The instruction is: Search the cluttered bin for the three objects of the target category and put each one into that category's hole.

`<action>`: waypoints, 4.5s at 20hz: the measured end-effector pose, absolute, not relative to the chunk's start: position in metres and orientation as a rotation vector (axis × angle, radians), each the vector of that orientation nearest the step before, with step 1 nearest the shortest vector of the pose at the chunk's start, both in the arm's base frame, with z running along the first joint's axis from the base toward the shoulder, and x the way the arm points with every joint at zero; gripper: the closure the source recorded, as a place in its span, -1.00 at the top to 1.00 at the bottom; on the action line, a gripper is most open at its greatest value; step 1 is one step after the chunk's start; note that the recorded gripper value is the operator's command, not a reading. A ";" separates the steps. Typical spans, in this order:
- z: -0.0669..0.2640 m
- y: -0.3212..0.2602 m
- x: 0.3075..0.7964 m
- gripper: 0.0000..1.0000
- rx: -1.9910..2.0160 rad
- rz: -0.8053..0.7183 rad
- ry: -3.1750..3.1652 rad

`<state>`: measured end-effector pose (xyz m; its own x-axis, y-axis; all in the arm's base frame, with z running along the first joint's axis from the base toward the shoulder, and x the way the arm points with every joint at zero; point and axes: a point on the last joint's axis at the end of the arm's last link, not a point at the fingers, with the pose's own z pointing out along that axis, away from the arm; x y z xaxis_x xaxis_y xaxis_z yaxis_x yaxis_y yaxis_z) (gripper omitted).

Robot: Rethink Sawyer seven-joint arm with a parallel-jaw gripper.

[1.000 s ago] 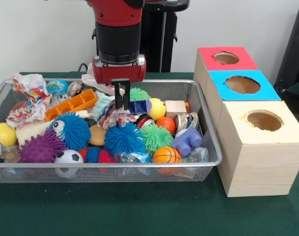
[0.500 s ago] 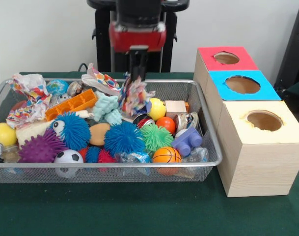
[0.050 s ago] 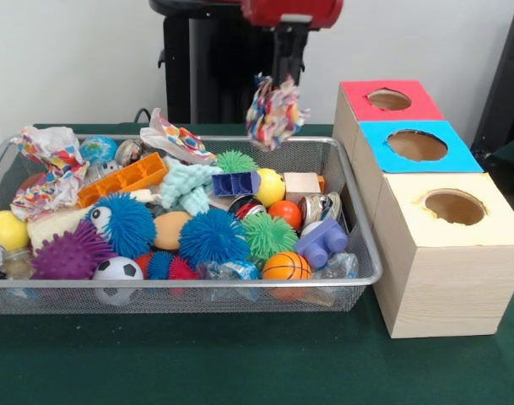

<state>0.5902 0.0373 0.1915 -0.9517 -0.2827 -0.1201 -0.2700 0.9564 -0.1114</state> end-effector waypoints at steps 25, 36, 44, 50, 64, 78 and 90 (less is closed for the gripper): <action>0.183 0.130 0.503 -1.00 -0.237 -0.110 3.093; 0.188 0.169 0.490 -1.00 -0.185 -0.095 3.099; 0.178 0.216 0.478 -1.00 -0.170 -0.048 3.131; 0.154 0.226 0.471 -1.00 -0.155 -0.043 3.186; 0.137 0.221 0.506 -1.00 -0.130 -0.045 3.173; 0.178 0.229 0.538 -1.00 -0.143 -0.053 3.176; 0.229 0.235 0.555 -1.00 -0.157 -0.066 3.246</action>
<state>0.5551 0.2355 0.2289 -0.9894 -0.0937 0.1106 -0.0981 0.9945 -0.0355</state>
